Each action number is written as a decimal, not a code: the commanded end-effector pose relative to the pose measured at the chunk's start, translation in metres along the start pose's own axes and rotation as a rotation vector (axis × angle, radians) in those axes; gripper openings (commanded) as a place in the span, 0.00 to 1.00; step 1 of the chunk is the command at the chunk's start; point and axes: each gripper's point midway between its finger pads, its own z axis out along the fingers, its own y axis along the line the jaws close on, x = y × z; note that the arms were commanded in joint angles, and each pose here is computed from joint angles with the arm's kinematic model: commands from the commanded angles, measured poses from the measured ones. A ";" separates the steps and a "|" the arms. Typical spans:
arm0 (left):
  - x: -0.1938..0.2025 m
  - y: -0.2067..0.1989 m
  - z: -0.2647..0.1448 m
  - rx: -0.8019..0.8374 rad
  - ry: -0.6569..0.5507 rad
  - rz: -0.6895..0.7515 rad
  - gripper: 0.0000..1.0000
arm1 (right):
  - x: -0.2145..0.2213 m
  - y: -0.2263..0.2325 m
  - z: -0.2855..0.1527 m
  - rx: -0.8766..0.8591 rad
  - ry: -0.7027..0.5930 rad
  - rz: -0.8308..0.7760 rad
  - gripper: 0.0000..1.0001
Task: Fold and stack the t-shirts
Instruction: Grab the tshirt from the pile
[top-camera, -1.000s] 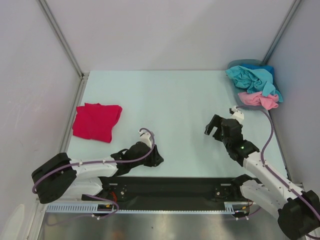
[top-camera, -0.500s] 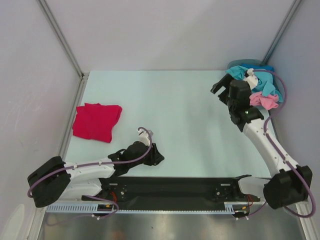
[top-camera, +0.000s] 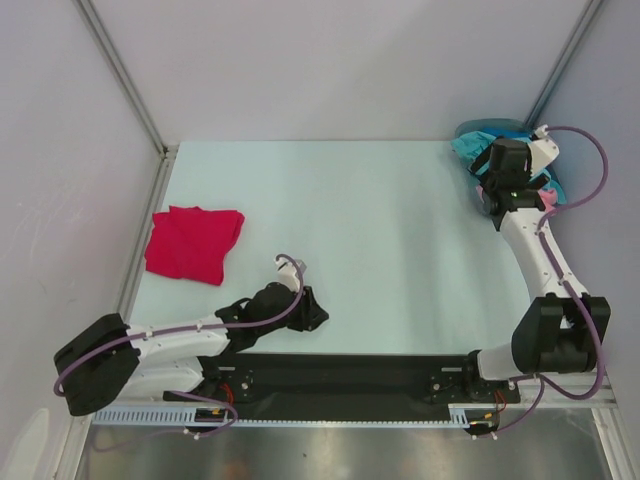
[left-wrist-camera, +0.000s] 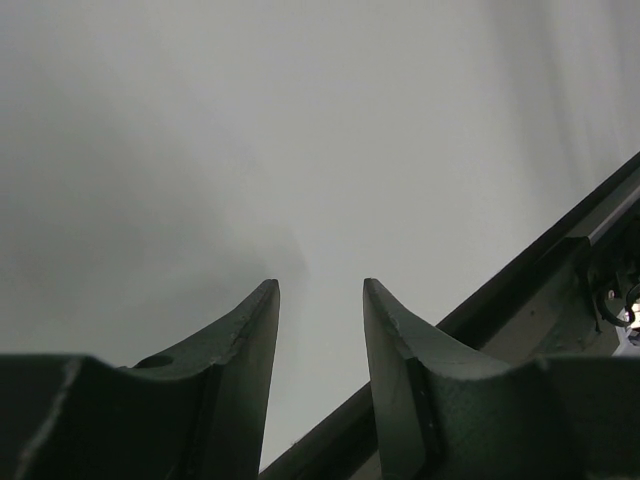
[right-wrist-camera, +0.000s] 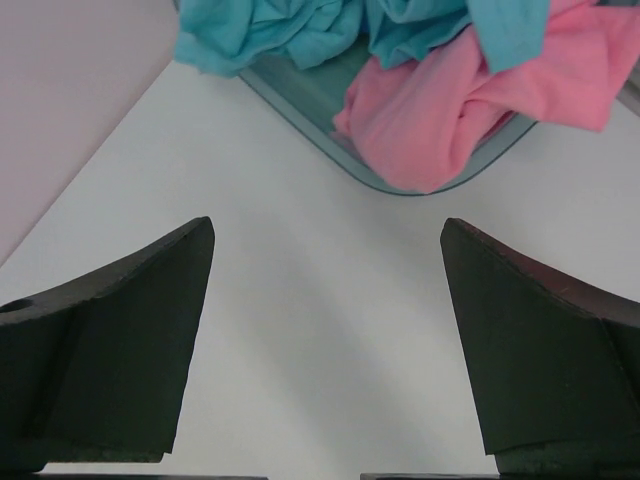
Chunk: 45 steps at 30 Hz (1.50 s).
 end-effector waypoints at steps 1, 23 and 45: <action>-0.008 -0.016 0.003 0.056 -0.016 0.023 0.44 | -0.006 -0.021 0.011 0.055 -0.042 -0.011 1.00; -0.002 -0.017 0.003 0.078 -0.002 0.021 0.45 | 0.012 -0.111 0.084 0.228 0.042 -0.003 0.95; 0.002 -0.017 0.009 0.084 0.012 0.009 0.45 | -0.006 -0.049 0.077 -0.063 0.012 0.157 0.89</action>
